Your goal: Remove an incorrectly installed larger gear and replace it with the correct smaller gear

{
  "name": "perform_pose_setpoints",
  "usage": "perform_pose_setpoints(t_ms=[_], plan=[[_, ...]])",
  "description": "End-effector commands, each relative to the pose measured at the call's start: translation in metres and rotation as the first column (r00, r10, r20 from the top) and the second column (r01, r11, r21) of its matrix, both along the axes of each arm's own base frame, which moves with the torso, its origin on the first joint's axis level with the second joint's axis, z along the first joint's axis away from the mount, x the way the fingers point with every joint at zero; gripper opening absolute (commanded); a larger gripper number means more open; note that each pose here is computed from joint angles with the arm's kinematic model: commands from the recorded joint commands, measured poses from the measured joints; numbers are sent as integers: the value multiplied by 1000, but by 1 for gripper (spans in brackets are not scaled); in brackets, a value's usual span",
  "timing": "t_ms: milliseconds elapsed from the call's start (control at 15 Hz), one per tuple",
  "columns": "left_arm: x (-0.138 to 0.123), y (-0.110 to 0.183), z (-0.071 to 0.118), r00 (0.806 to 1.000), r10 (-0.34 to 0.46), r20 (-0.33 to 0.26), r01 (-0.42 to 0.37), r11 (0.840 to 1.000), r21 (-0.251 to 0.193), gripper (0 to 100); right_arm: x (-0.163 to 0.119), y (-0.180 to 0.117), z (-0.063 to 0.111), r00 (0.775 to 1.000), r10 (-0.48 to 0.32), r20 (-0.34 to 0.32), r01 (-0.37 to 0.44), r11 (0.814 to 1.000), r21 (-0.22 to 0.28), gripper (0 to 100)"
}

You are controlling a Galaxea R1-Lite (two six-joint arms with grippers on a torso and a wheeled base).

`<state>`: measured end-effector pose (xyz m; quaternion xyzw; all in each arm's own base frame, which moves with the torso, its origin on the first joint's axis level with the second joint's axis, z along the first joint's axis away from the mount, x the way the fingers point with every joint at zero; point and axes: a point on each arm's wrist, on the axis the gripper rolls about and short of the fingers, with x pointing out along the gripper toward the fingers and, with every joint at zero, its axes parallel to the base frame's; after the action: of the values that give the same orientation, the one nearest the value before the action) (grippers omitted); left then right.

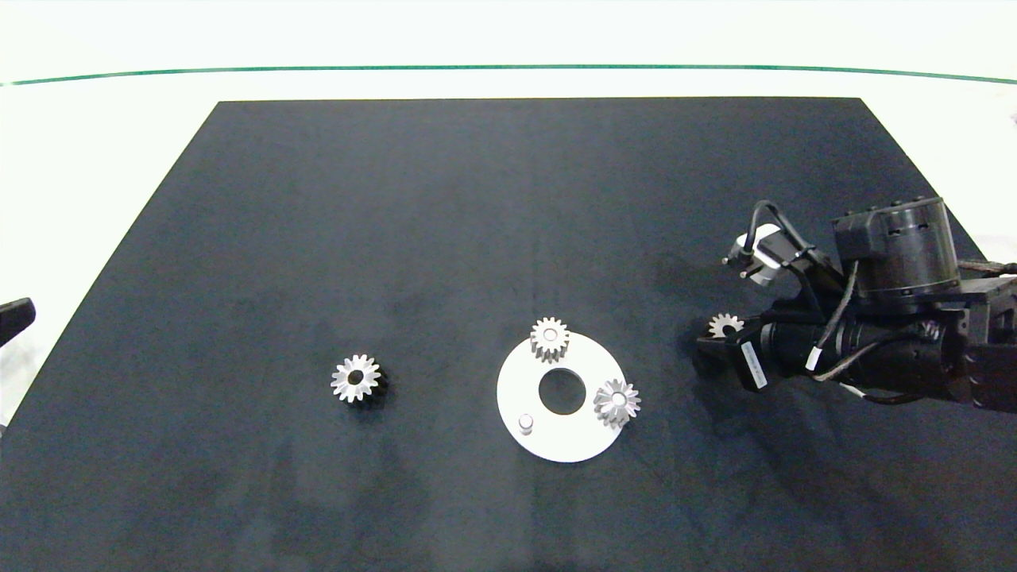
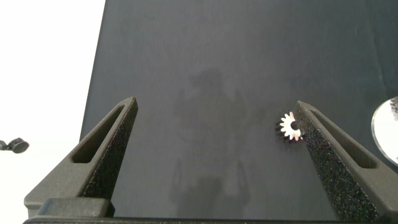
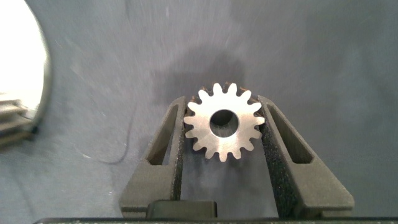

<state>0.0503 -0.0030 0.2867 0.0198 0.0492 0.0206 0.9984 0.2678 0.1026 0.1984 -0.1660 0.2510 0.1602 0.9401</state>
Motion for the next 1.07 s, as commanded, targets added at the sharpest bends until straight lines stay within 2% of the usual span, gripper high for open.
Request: perform_pose_setpoints(t_ms=[67,200,333,533,667,867,1067], plan=[[1,0,0,1000,2,-4,-2,1000,1,100,-13,8,36,993,43,109,-48,998,40,22],[1,0,-2,1000,2,-8,-2,1000,2,100,-29,24,55,985,116,128,-123,991,48,22],[1,0,-2,1000,2,-8,-2,1000,2,100,-50,45,68,969,215,118,-222,974,44,22],[-3,0,-2,1000,1,2,-1,1000,0,100,-65,68,74,950,287,124,-293,955,35,22],[-5,1,-1,1000,-1,15,1,1000,-1,100,-68,84,69,942,321,99,-327,943,55,22],[-10,1,1,999,-7,40,7,1000,-7,100,-68,103,57,929,365,62,-368,929,42,22],[-18,2,4,997,-3,73,5,1000,-31,100,-71,128,53,904,425,50,-427,904,37,22]])
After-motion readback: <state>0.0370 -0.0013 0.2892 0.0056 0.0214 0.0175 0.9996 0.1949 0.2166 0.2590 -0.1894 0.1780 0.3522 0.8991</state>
